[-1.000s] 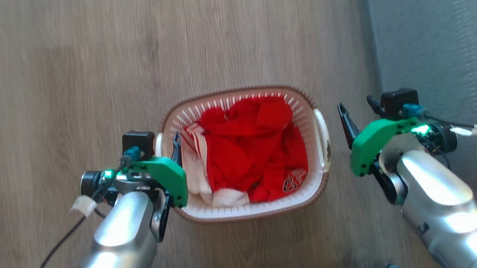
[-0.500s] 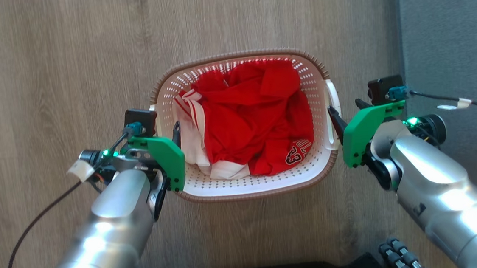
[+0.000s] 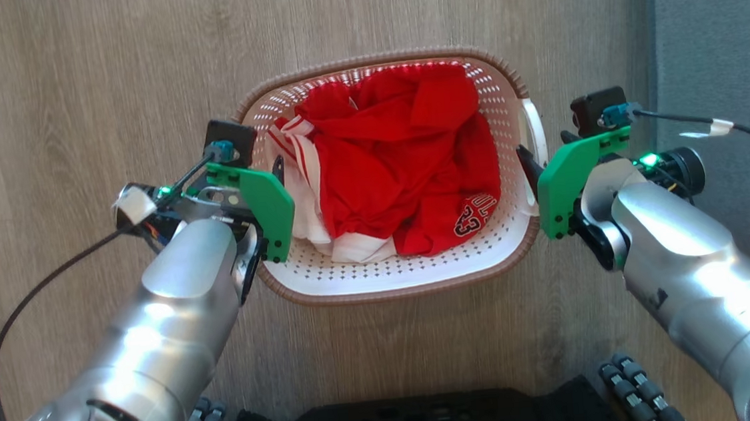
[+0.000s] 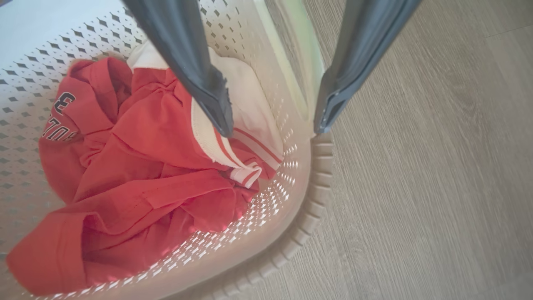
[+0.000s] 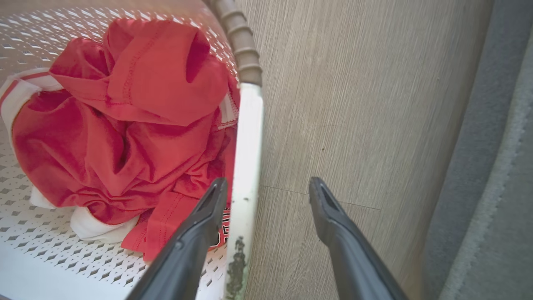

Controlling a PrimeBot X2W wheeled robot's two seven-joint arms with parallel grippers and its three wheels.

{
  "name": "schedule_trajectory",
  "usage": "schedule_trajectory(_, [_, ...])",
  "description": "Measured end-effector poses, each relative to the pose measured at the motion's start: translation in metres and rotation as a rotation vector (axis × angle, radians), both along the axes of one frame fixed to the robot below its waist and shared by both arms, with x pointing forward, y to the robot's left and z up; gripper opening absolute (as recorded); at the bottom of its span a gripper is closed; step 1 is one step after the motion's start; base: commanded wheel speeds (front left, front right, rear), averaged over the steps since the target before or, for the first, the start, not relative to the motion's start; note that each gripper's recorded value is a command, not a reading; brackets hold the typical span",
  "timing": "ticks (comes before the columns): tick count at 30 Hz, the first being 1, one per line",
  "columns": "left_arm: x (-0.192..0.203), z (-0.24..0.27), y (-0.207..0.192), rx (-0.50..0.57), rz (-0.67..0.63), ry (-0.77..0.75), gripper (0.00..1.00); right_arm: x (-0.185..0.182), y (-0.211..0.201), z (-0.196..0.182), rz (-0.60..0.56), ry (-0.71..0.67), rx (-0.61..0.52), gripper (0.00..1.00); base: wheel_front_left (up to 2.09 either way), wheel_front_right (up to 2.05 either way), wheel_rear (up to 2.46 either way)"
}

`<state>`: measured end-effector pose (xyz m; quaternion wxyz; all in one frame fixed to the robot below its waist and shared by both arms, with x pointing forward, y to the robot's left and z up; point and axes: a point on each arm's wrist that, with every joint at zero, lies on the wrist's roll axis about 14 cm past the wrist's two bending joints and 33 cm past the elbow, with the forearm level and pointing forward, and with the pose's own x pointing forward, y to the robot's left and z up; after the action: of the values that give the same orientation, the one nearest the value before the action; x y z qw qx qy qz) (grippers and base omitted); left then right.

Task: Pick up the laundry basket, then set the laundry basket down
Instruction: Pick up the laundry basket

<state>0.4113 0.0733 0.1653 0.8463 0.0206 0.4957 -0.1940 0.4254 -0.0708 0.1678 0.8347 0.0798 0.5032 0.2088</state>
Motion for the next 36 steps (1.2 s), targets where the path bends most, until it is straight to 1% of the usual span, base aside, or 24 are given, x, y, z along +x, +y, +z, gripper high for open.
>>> schedule_trajectory(5, [-0.011,-0.009,0.002,0.029,-0.037,0.056,1.00,0.004,0.007,-0.005,0.016,0.006,0.004,1.00,0.00,0.00,0.00])
schedule_trajectory(7, [-0.013,-0.010,0.003,0.034,-0.032,0.054,1.00,0.008,0.008,-0.004,0.008,0.001,0.010,1.00,0.00,0.00,0.00])
schedule_trajectory(12, [-0.008,-0.003,0.002,0.031,-0.038,0.012,1.00,0.011,0.007,0.001,0.000,-0.021,0.011,1.00,0.00,0.00,0.00])
schedule_trajectory(18, [0.005,0.015,0.002,0.027,-0.017,-0.063,1.00,0.019,0.007,0.018,-0.022,-0.070,0.026,1.00,0.00,0.00,0.00])
schedule_trajectory(23, [0.010,0.023,0.014,0.067,0.027,-0.088,1.00,0.023,0.011,0.030,-0.022,-0.098,0.038,1.00,0.00,0.00,0.00])
schedule_trajectory(31, [0.000,0.020,0.026,0.097,0.067,-0.019,1.00,0.020,0.018,0.031,-0.002,-0.094,0.049,1.00,0.00,0.00,0.00])
schedule_trajectory(36, [-0.010,0.014,0.024,0.079,0.092,0.053,1.00,0.017,0.019,0.026,-0.005,-0.074,0.054,1.00,0.00,0.00,0.00])
